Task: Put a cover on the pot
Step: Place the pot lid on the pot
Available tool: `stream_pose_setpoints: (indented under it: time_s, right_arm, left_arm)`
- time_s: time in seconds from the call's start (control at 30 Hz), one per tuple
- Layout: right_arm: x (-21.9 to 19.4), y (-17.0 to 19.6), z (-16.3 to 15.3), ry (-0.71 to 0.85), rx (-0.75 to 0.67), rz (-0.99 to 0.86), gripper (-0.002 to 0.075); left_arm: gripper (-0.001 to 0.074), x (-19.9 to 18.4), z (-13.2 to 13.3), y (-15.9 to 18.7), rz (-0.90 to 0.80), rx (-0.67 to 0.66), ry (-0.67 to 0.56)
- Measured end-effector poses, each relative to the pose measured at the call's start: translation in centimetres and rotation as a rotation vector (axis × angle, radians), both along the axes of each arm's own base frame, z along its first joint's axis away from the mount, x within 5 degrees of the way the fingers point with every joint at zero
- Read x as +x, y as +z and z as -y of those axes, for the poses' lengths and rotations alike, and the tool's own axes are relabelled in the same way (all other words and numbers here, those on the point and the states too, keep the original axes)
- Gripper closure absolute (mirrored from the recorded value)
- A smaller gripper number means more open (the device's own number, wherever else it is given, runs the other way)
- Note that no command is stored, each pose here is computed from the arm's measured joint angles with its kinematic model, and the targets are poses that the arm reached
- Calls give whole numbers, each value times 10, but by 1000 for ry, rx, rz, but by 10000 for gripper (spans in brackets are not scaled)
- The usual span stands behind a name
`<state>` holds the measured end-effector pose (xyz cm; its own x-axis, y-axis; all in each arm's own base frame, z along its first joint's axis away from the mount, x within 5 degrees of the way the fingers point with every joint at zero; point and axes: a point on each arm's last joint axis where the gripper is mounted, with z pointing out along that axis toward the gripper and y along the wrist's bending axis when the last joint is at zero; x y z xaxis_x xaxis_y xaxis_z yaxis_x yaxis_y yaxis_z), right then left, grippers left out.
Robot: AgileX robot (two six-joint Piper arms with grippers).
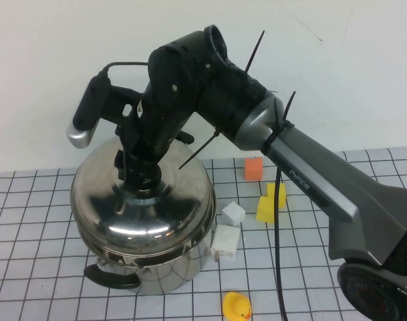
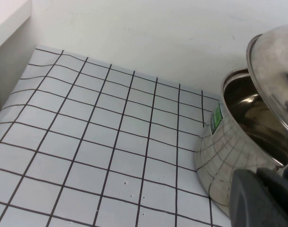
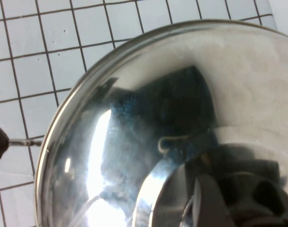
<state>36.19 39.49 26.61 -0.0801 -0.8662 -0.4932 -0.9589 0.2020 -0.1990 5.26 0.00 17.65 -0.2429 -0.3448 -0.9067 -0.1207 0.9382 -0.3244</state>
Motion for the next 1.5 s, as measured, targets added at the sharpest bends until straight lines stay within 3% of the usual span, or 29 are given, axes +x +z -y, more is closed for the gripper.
stream_pose_setpoints:
  time_s: [0.57, 1.5]
  right_arm:
    - [3, -22, -5, 10, -19, -28, 387]
    - [4, -23, -3, 11, -41, -22, 387]
  left_arm:
    - [738, 0, 0, 0, 0, 1, 0]
    - [738, 0, 0, 0, 0, 1, 0]
